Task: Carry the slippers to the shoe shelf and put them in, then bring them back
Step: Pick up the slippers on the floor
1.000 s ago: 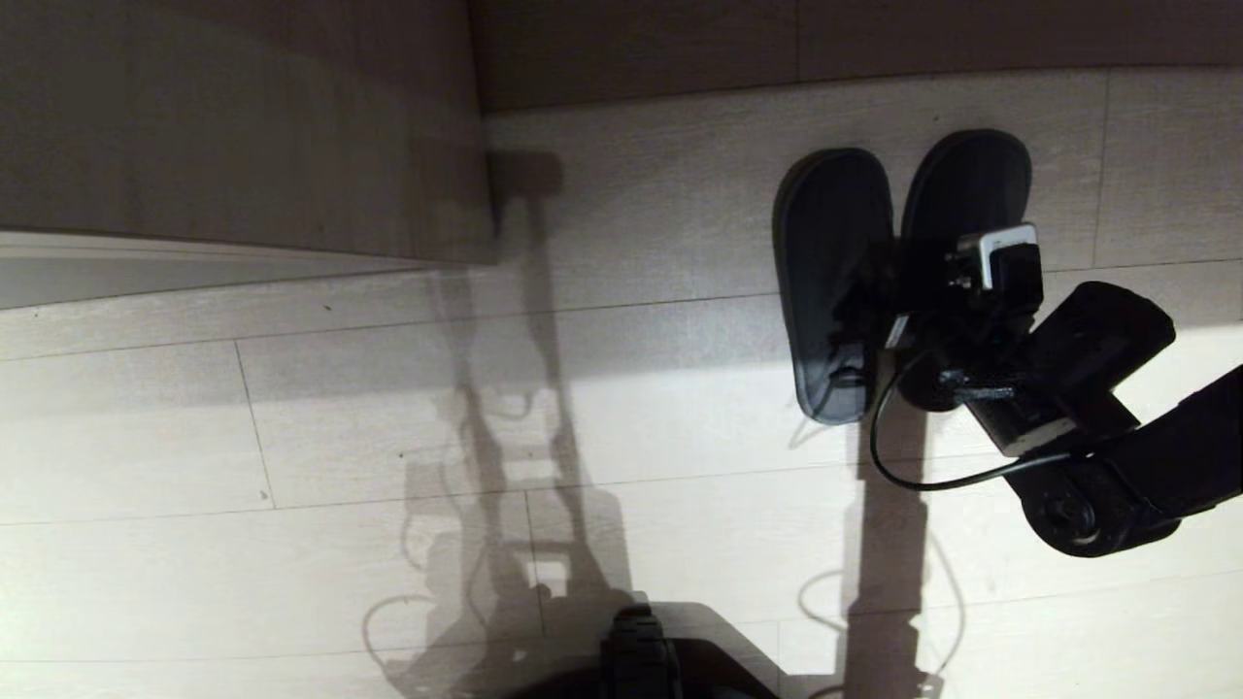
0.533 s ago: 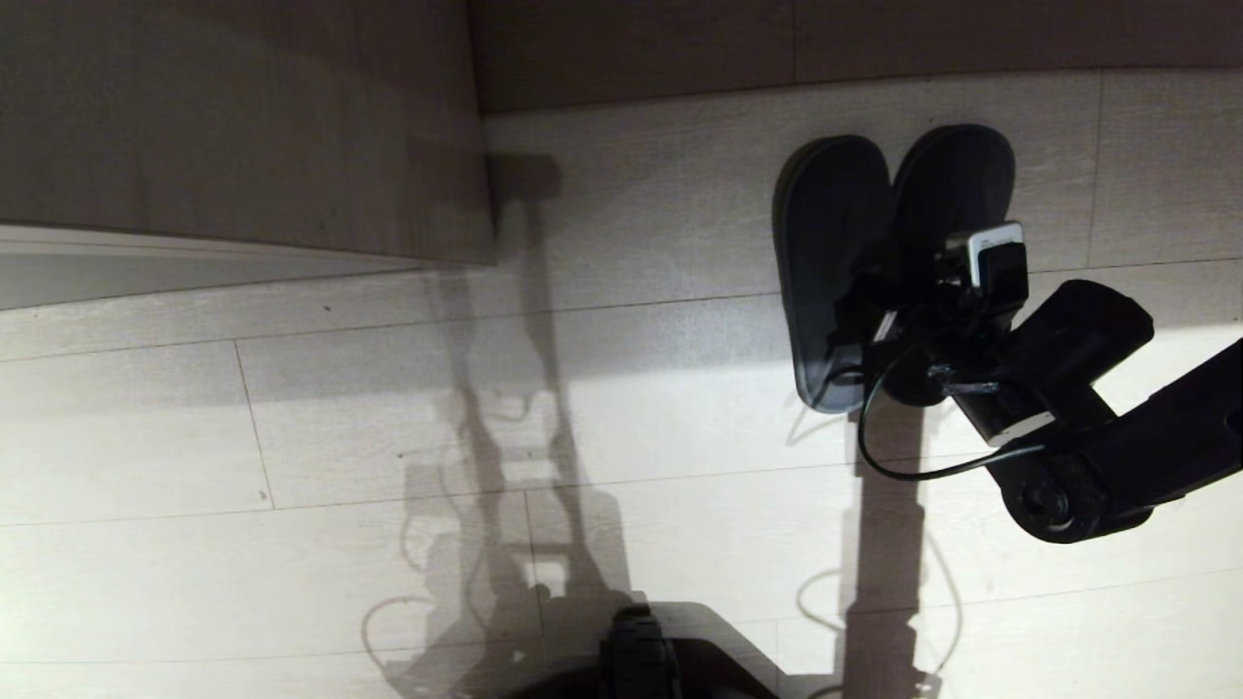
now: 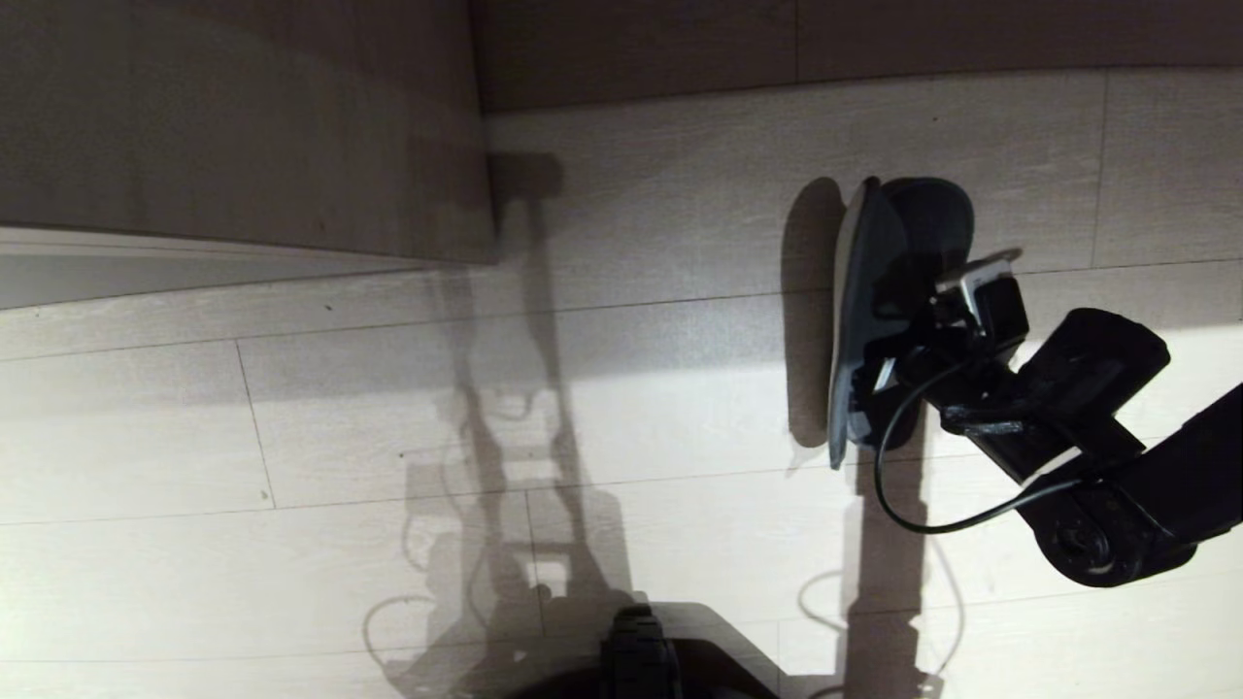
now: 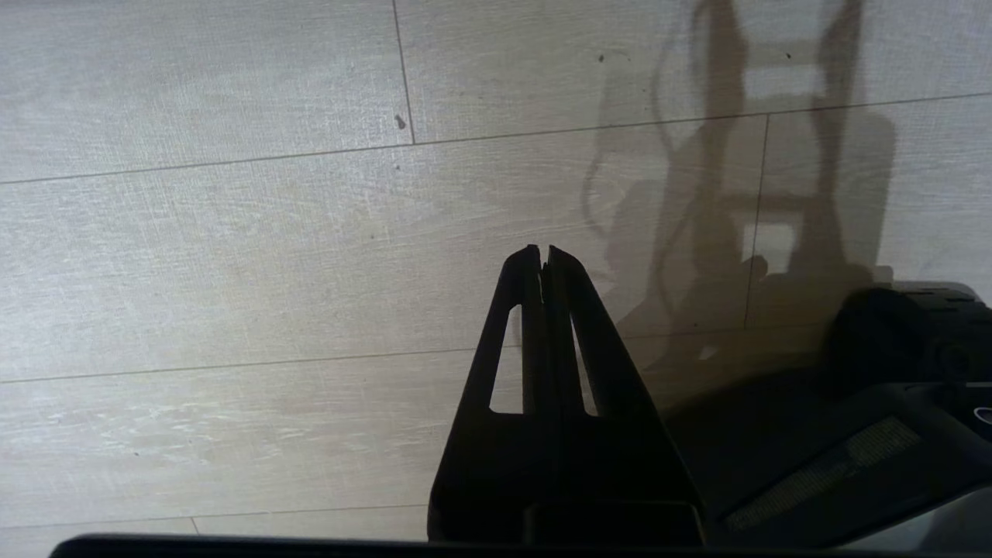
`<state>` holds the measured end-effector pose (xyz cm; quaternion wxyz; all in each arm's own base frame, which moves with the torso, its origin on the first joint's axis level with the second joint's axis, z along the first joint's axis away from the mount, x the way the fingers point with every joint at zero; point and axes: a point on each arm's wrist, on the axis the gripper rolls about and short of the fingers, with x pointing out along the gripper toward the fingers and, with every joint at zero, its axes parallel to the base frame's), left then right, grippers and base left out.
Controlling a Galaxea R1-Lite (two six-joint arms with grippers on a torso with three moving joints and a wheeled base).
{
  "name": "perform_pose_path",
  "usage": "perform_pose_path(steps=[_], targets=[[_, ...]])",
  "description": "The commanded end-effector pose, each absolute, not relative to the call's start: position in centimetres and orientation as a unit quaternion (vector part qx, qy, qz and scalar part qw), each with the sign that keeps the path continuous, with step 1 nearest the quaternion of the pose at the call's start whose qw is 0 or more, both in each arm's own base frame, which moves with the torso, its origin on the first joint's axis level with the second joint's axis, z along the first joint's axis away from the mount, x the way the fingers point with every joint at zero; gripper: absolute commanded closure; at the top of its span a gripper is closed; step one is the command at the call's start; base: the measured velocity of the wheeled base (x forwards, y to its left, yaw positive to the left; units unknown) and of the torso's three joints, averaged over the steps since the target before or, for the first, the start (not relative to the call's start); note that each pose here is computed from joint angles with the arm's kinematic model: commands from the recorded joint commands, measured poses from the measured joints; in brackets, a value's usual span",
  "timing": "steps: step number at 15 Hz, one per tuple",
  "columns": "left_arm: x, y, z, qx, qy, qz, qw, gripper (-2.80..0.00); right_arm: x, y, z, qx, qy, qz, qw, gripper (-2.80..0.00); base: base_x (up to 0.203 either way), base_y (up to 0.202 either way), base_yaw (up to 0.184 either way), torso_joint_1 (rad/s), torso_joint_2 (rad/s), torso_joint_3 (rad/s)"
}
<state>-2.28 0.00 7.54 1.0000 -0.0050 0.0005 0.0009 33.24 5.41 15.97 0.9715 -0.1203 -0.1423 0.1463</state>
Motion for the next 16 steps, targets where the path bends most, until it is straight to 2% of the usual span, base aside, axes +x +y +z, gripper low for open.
perform_pose_path(steps=[1, 10, 16], targets=[[-2.3, 0.0, 7.5, -0.005, 0.001, 0.001, 1.000, 0.00, 31.1, 4.9, 17.1, -0.124, -0.157, 0.148, 0.969, 0.00, 0.000, 0.000, 0.000, 0.000, 0.00, 0.000], [-2.3, 0.0, 7.5, -0.005, 0.001, 0.001, 1.000, 0.00, 26.1, 4.0, 18.1, -0.126, -0.155, 0.163, 0.966, 0.00, 0.000, 0.000, 0.000, 0.000, 0.00, 0.000], [-2.3, 0.0, 7.5, -0.005, 0.000, 0.001, 1.000, 0.00, 19.7, 3.1, 19.4, -0.086, -0.128, 0.168, 0.974, 0.00, 0.000, 0.000, 0.000, 0.000, 0.00, 0.000]])
